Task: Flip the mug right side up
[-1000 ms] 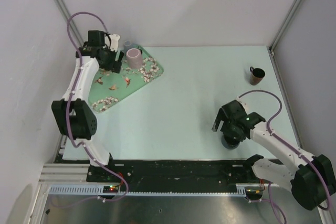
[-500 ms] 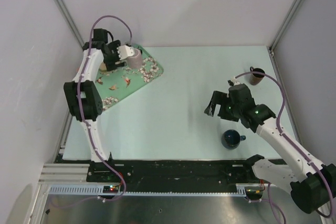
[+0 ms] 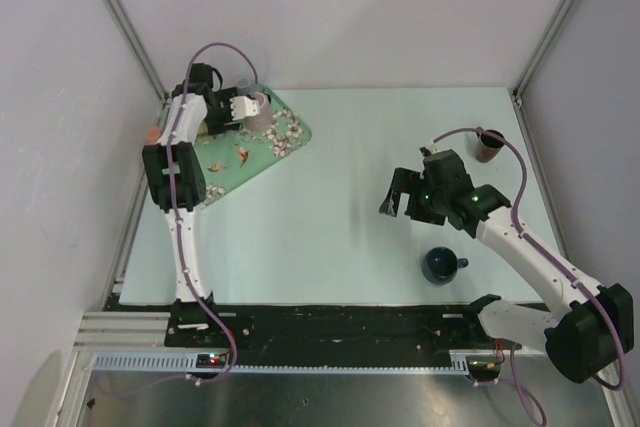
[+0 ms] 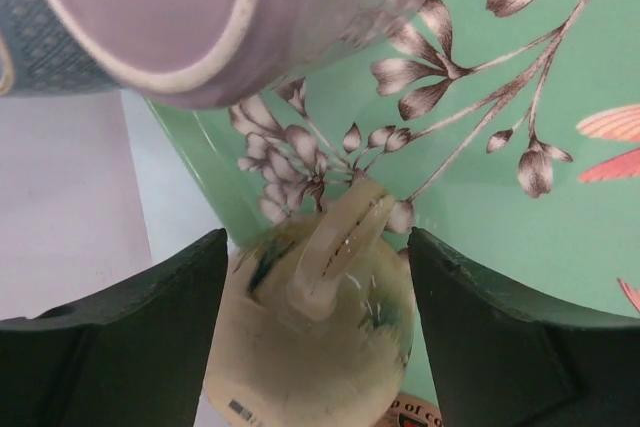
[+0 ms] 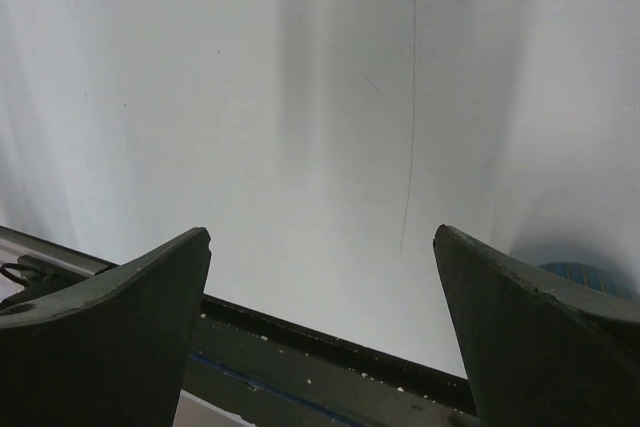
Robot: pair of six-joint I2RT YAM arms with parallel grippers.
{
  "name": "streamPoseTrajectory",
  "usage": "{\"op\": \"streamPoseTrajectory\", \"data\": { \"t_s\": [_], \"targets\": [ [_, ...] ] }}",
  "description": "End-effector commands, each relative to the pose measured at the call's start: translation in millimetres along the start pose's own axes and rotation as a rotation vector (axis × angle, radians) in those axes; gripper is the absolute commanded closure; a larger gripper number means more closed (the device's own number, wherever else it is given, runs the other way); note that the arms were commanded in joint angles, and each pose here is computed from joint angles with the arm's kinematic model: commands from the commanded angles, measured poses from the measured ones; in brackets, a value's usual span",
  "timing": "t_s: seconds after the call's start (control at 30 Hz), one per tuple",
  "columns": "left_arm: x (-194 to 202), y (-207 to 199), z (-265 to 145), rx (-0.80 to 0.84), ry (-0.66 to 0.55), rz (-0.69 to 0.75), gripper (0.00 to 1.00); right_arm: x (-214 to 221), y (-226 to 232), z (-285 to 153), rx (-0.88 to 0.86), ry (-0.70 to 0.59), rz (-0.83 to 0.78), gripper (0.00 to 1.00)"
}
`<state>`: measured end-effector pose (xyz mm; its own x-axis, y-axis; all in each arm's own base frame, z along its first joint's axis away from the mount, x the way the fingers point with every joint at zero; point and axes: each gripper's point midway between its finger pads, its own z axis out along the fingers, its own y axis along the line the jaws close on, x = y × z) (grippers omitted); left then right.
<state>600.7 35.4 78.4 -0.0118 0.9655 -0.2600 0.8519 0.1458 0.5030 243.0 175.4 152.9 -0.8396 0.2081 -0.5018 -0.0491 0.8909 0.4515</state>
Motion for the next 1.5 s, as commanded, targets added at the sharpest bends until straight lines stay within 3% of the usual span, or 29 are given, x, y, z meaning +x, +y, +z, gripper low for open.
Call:
{"op": "streamPoseTrajectory", "data": {
  "t_s": [0.0, 0.1, 0.17, 0.33, 0.4, 0.6, 0.77, 1.03, 1.23, 1.47],
  "targets": [
    [-2, 15, 1, -0.028, 0.015, 0.082, 0.26, -14, 14, -4, -0.025, -0.022, -0.007, 0.01],
    [17, 5, 7, 0.003, 0.092, 0.112, 0.32, -17, 15, -6, -0.020, -0.026, -0.017, 0.01],
    [24, -1, 8, 0.023, 0.117, 0.132, 0.43, -19, 15, -6, -0.017, -0.030, -0.023, 0.01],
    [19, -7, 0, 0.029, 0.095, 0.111, 0.91, -22, 16, -6, -0.015, -0.032, -0.032, 0.00],
    [17, -5, -5, 0.018, 0.091, 0.086, 0.98, -24, 17, -7, -0.015, -0.036, -0.038, 0.01],
    [4, 12, -40, -0.057, 0.075, -0.013, 1.00, -32, 23, -12, -0.040, -0.065, -0.041, 0.01],
    [-29, 29, -91, -0.152, -0.044, -0.231, 1.00, -44, 43, -14, -0.123, -0.094, -0.057, 0.01],
    [-67, 15, -152, -0.169, -0.204, -0.545, 1.00, -60, 83, -9, -0.269, -0.118, -0.117, 0.01],
    [-139, 12, -226, -0.117, -0.484, -0.849, 1.00, -83, 154, -15, -0.512, -0.138, -0.167, 0.01],
    [-221, -9, -288, 0.015, -0.691, -0.940, 1.00, -120, 249, -38, -0.867, -0.207, -0.148, 0.00]
  ]
}}
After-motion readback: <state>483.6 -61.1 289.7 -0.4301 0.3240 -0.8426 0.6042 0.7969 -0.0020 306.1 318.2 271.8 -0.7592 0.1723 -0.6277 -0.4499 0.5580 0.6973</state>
